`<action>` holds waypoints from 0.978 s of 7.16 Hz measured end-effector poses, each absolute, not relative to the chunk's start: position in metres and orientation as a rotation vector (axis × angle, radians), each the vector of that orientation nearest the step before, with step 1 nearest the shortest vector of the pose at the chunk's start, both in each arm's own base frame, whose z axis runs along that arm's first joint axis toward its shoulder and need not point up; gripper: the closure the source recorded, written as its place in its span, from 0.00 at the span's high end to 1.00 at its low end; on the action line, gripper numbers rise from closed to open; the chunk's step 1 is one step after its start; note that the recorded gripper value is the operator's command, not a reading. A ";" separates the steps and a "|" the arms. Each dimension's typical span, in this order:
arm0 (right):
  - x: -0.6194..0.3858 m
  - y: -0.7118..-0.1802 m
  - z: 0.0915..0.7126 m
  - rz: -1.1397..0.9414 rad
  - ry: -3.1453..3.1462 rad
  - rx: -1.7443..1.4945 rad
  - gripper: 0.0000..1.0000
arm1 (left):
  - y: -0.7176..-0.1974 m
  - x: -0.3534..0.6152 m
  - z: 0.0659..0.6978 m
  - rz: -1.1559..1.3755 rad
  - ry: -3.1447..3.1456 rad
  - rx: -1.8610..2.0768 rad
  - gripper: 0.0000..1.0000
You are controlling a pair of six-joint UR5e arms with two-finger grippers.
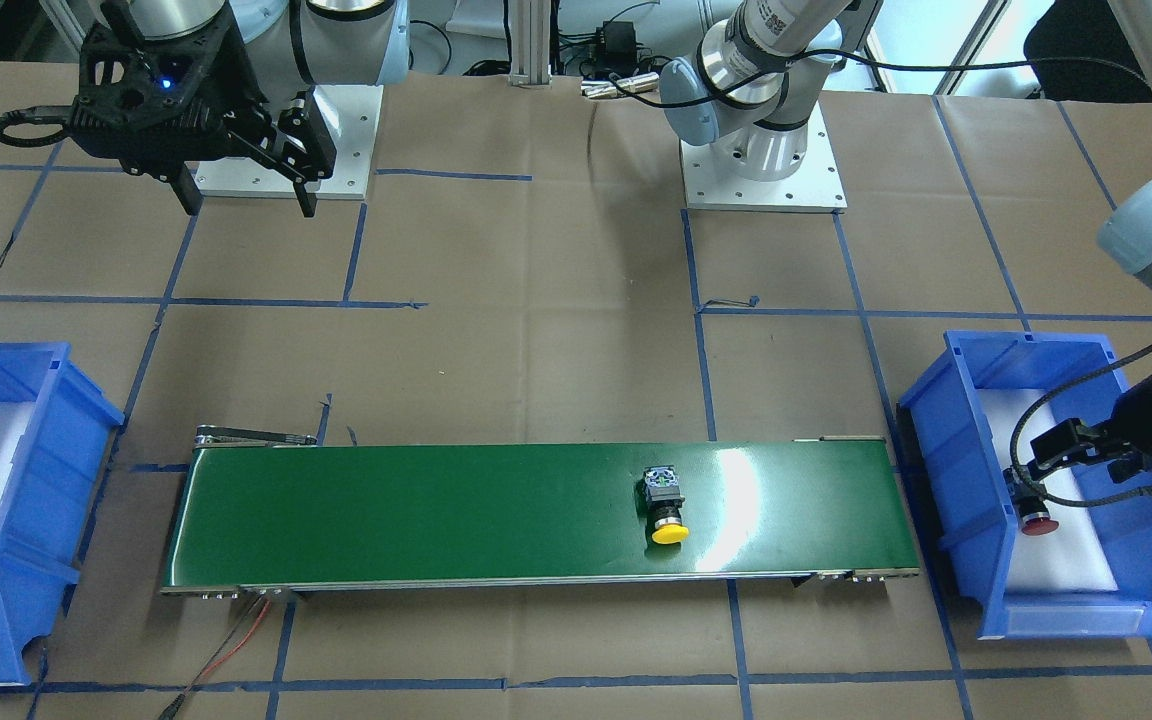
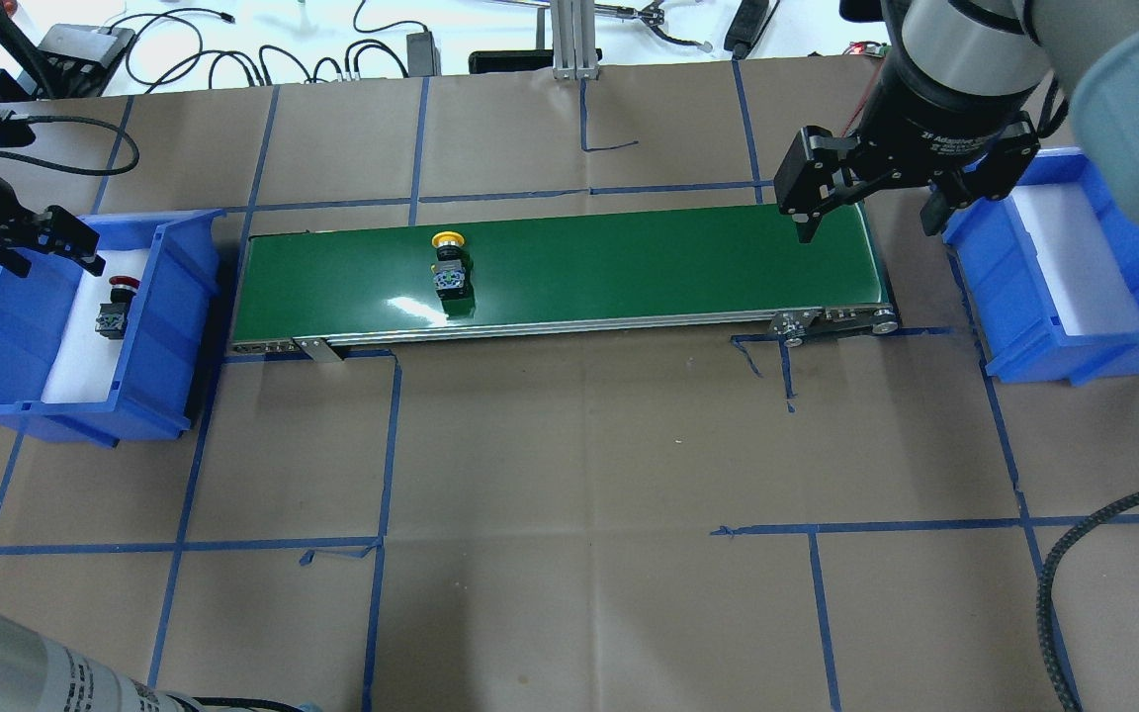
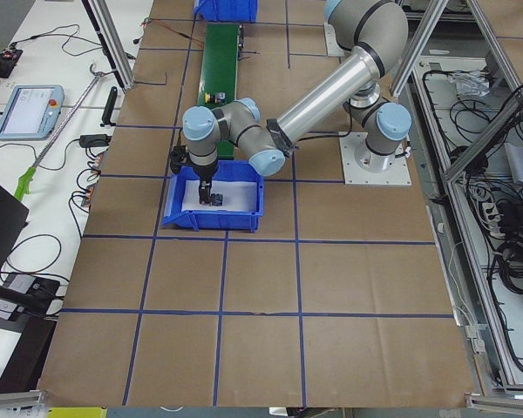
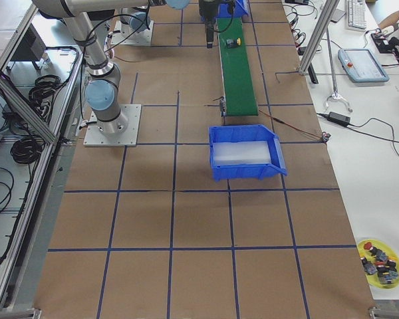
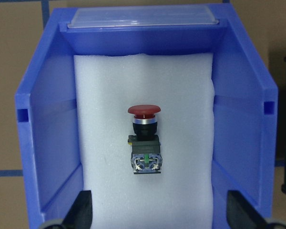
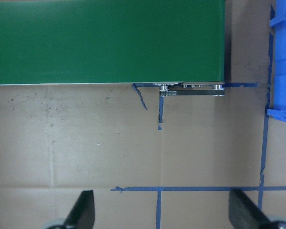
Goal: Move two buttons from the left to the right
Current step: 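Lower the left gripper and grasp the red-capped button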
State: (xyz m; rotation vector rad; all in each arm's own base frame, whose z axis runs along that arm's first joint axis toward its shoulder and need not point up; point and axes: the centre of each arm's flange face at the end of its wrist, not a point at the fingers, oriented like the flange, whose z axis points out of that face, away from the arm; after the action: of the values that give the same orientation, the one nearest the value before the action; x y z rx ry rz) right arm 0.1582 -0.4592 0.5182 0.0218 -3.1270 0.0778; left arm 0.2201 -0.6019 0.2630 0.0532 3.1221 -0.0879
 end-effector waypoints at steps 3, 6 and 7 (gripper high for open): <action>0.158 -0.459 0.518 0.077 -3.127 0.021 1.00 | -0.602 0.220 0.226 -0.095 3.120 0.050 0.99; 0.158 -0.462 0.515 0.067 -3.128 0.020 1.00 | -0.602 0.220 0.215 -0.076 3.127 0.049 0.65; 0.159 -0.463 0.515 0.065 -3.130 0.013 1.00 | -0.602 0.221 0.214 -0.075 3.127 0.049 0.53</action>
State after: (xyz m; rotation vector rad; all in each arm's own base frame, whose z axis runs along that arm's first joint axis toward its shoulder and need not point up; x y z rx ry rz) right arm 0.1587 -0.4628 0.5146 0.0133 -3.1299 0.0647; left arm 0.2205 -0.6018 0.2140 0.0490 3.1270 -0.0746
